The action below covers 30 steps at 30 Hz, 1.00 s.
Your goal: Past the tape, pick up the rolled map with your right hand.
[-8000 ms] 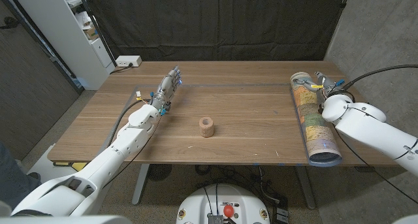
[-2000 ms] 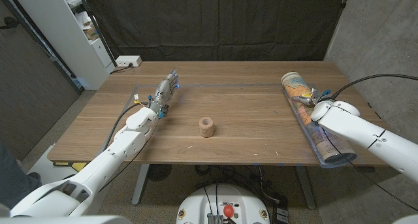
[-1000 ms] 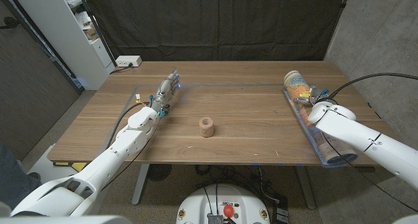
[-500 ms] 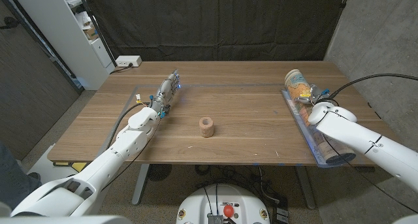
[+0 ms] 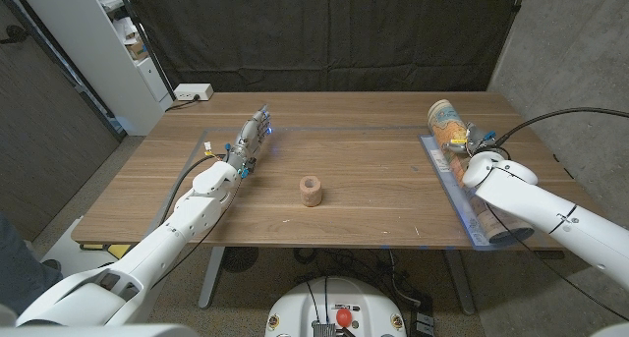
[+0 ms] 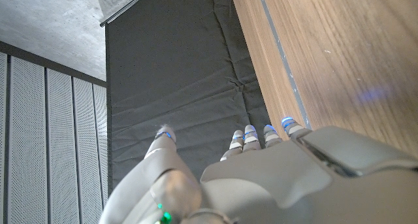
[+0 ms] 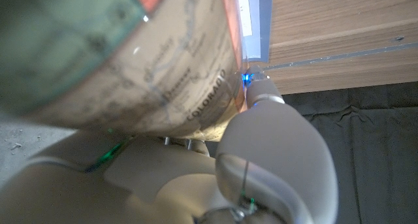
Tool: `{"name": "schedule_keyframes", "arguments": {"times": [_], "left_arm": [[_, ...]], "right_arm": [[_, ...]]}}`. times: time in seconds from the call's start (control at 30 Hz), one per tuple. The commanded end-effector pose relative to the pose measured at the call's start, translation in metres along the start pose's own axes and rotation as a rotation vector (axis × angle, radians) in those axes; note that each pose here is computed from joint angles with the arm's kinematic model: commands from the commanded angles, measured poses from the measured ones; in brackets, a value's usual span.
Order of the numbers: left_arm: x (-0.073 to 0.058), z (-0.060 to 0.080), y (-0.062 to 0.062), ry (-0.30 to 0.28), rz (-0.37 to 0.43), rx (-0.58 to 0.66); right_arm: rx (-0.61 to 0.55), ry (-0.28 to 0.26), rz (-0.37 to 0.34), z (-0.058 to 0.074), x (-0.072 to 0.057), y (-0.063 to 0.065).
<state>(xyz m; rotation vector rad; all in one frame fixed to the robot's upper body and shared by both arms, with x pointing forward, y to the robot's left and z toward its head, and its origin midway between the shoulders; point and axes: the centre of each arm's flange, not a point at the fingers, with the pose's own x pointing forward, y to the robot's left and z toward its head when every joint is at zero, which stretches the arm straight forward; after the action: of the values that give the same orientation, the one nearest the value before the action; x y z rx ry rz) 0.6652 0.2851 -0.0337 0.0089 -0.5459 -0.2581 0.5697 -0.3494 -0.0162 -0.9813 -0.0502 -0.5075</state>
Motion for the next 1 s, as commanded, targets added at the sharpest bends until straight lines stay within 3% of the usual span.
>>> {"name": "schedule_keyframes", "arguments": {"times": [0.03, 1.0], "left_arm": [[0.003, -0.001, 0.001, -0.001, -0.005, -0.006], [0.009, 0.000, 0.004, -0.004, -0.016, -0.013]], "right_arm": [[-0.009, -0.013, -0.019, 0.008, -0.007, -0.009], [-0.020, -0.054, -0.061, 0.027, -0.021, -0.032]]}}
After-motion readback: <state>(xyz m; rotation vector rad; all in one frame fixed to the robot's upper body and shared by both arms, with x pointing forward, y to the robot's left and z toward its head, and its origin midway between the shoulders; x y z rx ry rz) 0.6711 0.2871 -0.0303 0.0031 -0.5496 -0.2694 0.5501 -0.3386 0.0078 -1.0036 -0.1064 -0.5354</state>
